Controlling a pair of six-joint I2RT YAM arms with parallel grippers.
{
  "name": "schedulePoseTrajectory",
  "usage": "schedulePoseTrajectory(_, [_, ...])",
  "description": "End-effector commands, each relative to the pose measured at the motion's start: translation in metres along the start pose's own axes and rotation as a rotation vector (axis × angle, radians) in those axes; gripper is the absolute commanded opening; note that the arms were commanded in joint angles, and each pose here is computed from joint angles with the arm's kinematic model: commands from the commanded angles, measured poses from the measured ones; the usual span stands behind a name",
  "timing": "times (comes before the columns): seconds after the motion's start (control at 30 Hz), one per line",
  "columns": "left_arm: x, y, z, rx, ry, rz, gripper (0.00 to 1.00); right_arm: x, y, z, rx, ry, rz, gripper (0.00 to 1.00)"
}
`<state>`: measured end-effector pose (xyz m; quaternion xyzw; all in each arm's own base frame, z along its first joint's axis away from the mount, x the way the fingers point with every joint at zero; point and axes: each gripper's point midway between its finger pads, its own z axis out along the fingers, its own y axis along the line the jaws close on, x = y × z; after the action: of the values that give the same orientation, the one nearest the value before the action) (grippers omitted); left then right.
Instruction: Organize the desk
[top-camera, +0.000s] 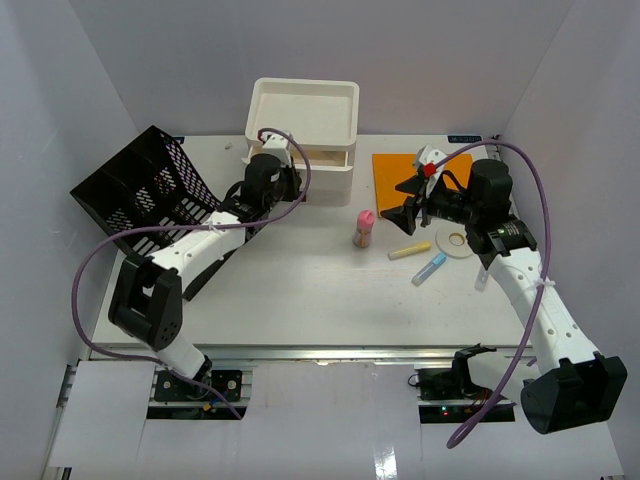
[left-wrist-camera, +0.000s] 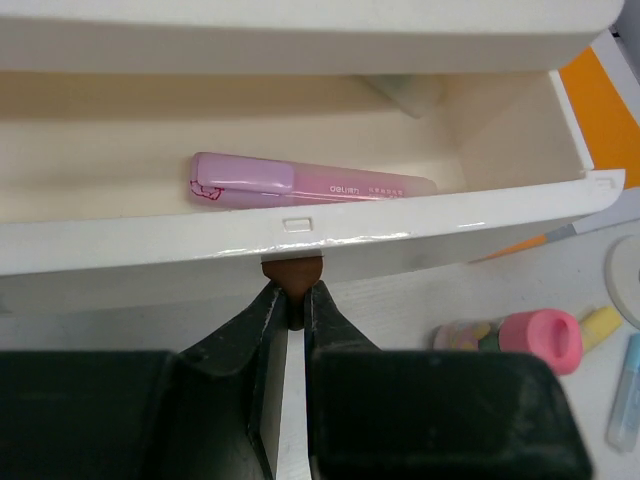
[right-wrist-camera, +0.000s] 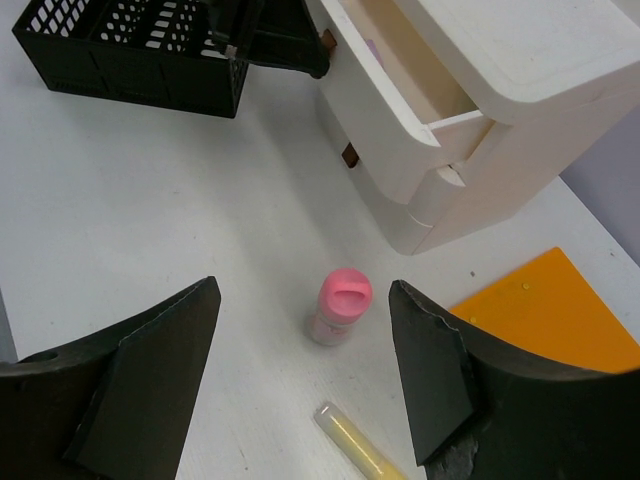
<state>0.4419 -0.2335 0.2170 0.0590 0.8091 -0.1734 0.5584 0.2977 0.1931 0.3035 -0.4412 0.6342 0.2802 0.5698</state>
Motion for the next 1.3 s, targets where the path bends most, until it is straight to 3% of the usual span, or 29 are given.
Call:
schedulePoseTrajectory(0.0, [-0.022,-0.013,-0.044,0.088,-0.078,-0.04,0.07,0.008,-0.004,-0.008,0.039,0.025,-0.04,0.76])
schedulePoseTrajectory(0.17, [-0.019,-0.014,-0.058,0.108,-0.083,-0.048,0.11,0.022,-0.003,-0.011,0.026,0.071,-0.092,0.77])
schedulePoseTrajectory(0.33, [-0.015,-0.017,-0.057,0.121,-0.064,-0.051,0.52,0.037,0.002,-0.015,-0.009,0.129,-0.155,0.78])
schedulePoseTrajectory(0.4, [-0.015,-0.019,-0.056,0.132,-0.056,-0.053,0.71,0.043,0.01,-0.017,-0.074,0.149,-0.255,0.79])
schedulePoseTrajectory(0.53, [-0.02,-0.028,-0.061,0.175,-0.047,-0.04,0.8,0.061,0.026,-0.026,-0.203,0.198,-0.458,0.8])
schedulePoseTrajectory(0.63, [-0.023,-0.039,-0.073,0.246,-0.042,-0.011,0.89,0.081,0.028,-0.03,-0.268,0.266,-0.525,0.8])
schedulePoseTrajectory(0.97, [-0.01,-0.041,-0.133,0.347,-0.068,0.077,0.96,0.169,0.027,-0.033,-0.458,0.502,-0.544,0.76])
schedulePoseTrajectory(1.27, [0.027,0.001,-0.176,0.228,-0.118,0.164,0.98,0.224,-0.012,-0.009,-0.448,0.654,-0.482,0.71])
